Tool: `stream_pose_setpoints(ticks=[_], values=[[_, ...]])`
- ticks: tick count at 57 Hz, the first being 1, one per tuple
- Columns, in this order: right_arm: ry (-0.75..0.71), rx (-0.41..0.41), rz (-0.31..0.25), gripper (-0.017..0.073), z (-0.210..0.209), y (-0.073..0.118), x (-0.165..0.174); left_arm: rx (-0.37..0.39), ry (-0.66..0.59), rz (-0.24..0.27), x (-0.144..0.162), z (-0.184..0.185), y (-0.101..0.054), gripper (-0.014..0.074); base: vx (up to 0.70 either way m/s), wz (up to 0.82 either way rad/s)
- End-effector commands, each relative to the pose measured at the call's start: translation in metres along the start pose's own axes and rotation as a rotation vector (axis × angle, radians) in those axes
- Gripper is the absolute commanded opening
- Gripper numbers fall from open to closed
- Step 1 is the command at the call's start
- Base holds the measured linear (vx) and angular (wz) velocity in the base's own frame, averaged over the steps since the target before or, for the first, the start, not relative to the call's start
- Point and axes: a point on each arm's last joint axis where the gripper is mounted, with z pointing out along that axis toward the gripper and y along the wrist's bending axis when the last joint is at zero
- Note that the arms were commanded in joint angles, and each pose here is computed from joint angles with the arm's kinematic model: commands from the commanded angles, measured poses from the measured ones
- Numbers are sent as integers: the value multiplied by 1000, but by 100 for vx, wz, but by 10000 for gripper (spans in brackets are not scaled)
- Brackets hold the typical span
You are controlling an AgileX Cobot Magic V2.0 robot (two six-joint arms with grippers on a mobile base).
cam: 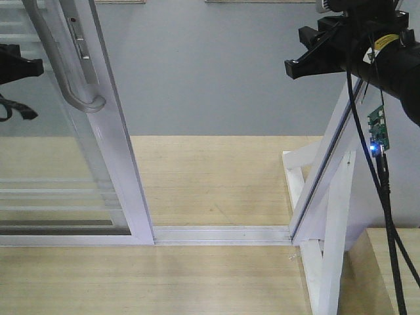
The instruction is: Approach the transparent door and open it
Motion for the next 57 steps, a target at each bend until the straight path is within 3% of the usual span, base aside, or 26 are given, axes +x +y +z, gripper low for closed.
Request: stream_pose_setpoints(ticks=[1, 19, 32, 45, 57], values=[[-121, 32, 18, 216, -21, -9, -28, 9, -148, -3, -19, -29, -1, 125, 0, 0], [-107, 47, 69, 141, -88, -12, -38, 12, -167, -2, 18, -90, -6, 125, 0, 0], [-151, 52, 93, 114, -148, -2, -1, -4, -121, -1, 47, -125, -7, 111, 0, 0], [-204, 67, 112, 111, -209, 10, 45, 34, -49, 11, 82, -158, -16, -9, 0, 0], [-236, 81, 122, 111, -241, 20, 87, 50, -67, -77, 103, -183, -17, -8, 0, 0]])
